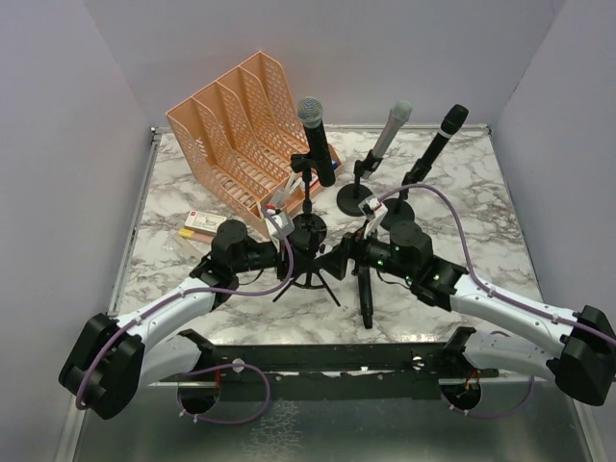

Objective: Attach the microphones to the stand

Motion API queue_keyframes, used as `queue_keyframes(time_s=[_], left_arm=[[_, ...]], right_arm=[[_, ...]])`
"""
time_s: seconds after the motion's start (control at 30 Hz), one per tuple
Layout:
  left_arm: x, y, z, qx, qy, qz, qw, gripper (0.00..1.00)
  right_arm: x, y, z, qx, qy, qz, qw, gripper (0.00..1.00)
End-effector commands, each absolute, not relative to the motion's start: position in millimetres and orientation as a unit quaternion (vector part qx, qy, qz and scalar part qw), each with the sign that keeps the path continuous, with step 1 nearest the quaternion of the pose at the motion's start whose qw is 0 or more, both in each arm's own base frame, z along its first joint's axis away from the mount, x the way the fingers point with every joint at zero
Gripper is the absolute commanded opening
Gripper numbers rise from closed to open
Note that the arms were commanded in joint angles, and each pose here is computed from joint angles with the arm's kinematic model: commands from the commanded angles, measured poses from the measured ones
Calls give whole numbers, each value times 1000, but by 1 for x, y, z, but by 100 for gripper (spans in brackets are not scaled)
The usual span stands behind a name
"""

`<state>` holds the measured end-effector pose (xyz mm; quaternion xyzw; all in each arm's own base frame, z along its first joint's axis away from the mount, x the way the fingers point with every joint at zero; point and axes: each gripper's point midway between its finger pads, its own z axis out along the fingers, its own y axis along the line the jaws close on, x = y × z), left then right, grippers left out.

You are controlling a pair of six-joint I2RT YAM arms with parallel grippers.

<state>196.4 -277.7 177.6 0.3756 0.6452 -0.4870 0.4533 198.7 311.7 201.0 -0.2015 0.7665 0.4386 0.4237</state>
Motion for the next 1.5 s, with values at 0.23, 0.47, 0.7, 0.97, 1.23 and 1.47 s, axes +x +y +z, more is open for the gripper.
queue_keyframes(time_s=[0.23, 0.47, 0.7, 0.97, 1.23, 1.47], left_arm=[[194, -278, 209, 351, 620, -508, 484, 0], [191, -277, 211, 349, 618, -513, 482, 0], [189, -276, 215, 344, 617, -516, 483, 0], [186, -275, 215, 346, 615, -519, 482, 0], [175, -277, 216, 368, 601, -533, 468, 0], [166, -276, 216, 381, 592, -541, 460, 0]], right_arm=[[204, 310, 241, -132, 714, 498, 475, 68], [200, 321, 246, -143, 713, 516, 453, 58], [195, 328, 247, -159, 710, 527, 440, 44], [198, 333, 253, -163, 696, 536, 448, 52], [199, 334, 254, -164, 693, 536, 452, 46], [195, 333, 257, -181, 681, 540, 460, 41]])
